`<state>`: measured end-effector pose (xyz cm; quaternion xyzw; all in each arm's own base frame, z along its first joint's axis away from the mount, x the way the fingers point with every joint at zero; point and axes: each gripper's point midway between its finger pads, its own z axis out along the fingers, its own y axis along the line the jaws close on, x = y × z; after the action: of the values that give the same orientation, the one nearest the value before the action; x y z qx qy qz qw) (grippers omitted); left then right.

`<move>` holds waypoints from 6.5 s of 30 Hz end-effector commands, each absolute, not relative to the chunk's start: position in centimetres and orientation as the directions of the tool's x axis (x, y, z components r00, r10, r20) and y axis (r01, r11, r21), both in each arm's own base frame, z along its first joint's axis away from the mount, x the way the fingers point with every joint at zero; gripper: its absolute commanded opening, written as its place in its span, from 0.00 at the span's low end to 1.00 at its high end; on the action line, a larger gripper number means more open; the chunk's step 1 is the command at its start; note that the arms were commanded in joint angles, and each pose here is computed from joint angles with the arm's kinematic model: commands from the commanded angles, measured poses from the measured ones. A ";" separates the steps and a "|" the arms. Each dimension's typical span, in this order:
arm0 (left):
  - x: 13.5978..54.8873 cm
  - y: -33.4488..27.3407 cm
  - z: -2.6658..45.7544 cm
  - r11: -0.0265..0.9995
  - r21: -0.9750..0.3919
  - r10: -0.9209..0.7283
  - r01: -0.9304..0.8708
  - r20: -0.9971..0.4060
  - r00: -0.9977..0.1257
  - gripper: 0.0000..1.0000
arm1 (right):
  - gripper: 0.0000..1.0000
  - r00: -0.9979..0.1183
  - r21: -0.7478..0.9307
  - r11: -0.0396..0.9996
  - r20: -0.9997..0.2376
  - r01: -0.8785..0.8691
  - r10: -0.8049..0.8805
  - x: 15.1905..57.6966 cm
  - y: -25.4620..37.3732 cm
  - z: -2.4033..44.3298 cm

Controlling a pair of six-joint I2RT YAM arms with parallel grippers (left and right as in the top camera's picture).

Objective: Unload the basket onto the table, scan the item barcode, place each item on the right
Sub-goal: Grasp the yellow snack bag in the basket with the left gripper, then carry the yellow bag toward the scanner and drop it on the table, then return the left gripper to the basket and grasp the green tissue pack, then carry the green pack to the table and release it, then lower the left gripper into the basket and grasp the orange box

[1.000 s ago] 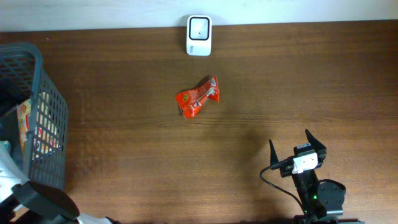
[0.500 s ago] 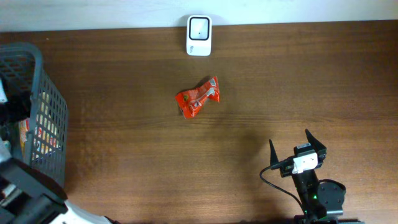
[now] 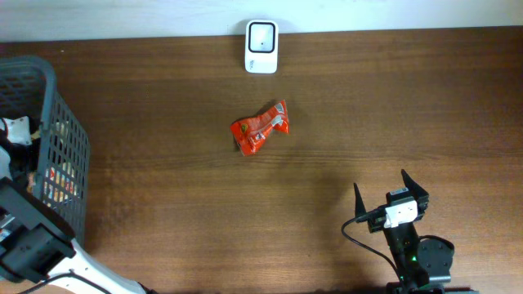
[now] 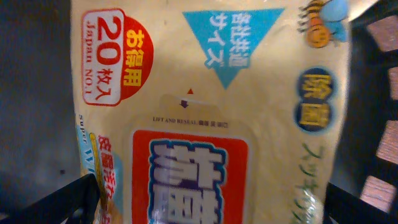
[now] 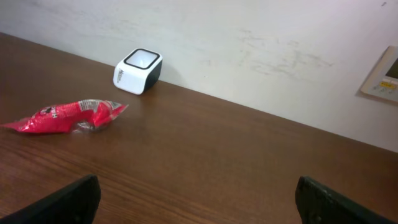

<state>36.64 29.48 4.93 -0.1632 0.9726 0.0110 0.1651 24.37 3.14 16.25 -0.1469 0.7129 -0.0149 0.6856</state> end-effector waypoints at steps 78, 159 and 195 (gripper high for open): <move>31.4 20.4 35.4 0.676 0.032 -0.494 -0.736 -0.722 -0.485 0.99 | 0.99 -0.022 -0.215 0.958 -0.975 -0.189 -0.223 24.4 3.2 15.9; 40.5 4.6 26.1 0.990 -0.068 -0.135 -0.124 -0.718 -0.683 0.00 | 0.99 -0.022 -0.215 0.958 -0.975 -0.189 -0.223 24.4 3.2 15.9; 34.9 19.6 35.6 0.789 -0.100 -0.446 -0.607 -0.772 -0.453 0.81 | 0.99 -0.022 -0.215 0.958 -0.975 -0.189 -0.223 24.4 3.2 15.9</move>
<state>39.16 13.44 36.23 -0.2279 0.8630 0.0079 0.4508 24.37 3.14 16.25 -0.1471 0.7128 -0.0150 0.6856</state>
